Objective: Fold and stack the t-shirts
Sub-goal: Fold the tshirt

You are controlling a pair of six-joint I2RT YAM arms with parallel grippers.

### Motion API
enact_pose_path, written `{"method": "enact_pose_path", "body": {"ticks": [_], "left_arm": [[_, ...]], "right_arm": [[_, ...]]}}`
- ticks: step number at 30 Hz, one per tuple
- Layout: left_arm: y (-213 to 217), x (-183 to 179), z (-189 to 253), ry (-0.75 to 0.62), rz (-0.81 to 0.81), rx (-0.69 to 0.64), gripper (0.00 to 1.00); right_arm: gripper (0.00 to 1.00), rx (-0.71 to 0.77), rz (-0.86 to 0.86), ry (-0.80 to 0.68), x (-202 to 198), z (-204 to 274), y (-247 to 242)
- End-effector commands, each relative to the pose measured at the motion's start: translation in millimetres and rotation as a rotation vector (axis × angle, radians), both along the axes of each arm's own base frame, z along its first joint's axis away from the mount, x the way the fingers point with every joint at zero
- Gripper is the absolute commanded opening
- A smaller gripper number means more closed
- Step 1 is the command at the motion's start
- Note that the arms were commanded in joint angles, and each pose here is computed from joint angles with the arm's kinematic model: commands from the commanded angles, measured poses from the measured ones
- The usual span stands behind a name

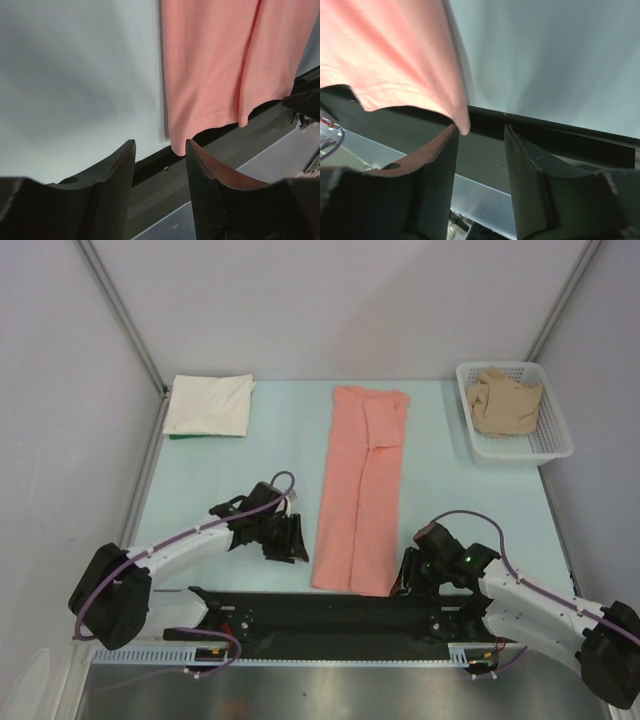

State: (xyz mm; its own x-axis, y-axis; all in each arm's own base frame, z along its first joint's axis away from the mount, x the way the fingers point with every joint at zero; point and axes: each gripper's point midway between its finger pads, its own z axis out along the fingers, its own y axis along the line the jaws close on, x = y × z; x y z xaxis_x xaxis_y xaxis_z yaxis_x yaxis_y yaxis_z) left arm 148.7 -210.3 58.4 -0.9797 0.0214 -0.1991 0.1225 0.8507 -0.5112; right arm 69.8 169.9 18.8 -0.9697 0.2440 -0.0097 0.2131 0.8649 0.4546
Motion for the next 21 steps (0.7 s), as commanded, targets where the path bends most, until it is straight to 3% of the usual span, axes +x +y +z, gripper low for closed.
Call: {"method": "enact_pose_path", "body": {"ticks": [1,9,15,21], "left_arm": [[-26.1,-2.9,3.2,0.005,-0.027,-0.082,0.50],[-39.9,-21.9,-9.5,0.054,-0.034,-0.098,0.58],[-35.0,-26.4,-28.0,0.083,-0.036,-0.037,0.52],[-30.2,-37.1,-36.9,0.114,-0.034,-0.038,0.52]], "right_arm": [[0.52,0.018,-0.024,0.000,-0.2,7.6,-3.1],[0.53,0.035,-0.010,-0.027,12.4,15.8,0.0],[0.51,0.063,0.000,-0.033,18.6,20.5,-0.7],[0.51,0.087,0.002,-0.037,23.2,22.2,1.6]]}}
